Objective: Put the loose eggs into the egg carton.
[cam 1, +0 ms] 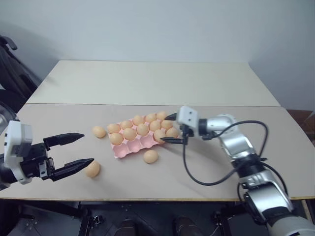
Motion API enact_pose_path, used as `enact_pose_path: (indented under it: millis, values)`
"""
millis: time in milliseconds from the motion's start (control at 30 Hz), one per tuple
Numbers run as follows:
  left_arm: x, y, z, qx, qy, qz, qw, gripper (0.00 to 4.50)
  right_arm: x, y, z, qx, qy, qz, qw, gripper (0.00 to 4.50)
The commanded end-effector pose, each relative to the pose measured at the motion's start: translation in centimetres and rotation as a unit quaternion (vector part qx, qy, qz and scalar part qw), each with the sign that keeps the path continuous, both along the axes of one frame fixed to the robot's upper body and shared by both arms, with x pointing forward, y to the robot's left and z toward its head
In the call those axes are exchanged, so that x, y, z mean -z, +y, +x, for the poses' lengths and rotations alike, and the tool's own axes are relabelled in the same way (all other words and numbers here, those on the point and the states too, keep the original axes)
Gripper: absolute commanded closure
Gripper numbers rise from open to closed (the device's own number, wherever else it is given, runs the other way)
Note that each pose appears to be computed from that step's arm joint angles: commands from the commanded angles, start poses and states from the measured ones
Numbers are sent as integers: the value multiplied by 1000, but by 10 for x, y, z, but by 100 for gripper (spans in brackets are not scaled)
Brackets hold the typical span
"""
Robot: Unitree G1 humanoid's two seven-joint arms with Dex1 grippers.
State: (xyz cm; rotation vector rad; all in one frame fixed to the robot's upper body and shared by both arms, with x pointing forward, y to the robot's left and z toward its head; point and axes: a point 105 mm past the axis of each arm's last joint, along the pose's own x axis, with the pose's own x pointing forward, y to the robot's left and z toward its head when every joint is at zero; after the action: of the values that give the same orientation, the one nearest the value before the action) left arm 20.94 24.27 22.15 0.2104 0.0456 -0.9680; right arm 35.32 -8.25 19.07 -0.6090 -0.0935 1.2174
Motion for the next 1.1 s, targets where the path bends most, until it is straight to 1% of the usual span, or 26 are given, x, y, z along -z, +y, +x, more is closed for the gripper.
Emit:
enact_pose_path:
  millis: [33,133,233,400,533,667,767,933,1033,1100]
  values:
    - [-15,7,-8,7,-37,-10,999,0,-30,-26,-32,-49,0,48,998,2]
    - [-19,12,-12,14,-33,-16,999,0,-35,-53,-55,-69,33,55,996,2]
    - [-17,19,-16,18,-22,-8,1000,0,-35,-76,-71,-71,63,50,994,2]
    - [-15,39,-20,-21,-17,-12,1000,0,-28,-98,-79,-30,79,36,996,2]
    - [-13,46,-25,-39,-13,-12,999,0,-27,-97,-80,-16,78,38,996,2]
    - [-10,44,-25,-35,-7,-10,999,0,-19,-82,-76,-20,73,25,997,2]
    - [-5,34,-25,-12,6,-3,1000,0,-8,-61,-71,-34,67,5,997,2]
    - [4,20,-26,30,35,6,999,0,18,-16,-61,-57,32,-48,997,2]
    - [6,11,-26,59,49,15,997,0,34,16,-64,-86,10,-83,993,2]
    - [7,9,-26,68,54,23,996,0,39,27,-66,-97,2,-92,991,2]
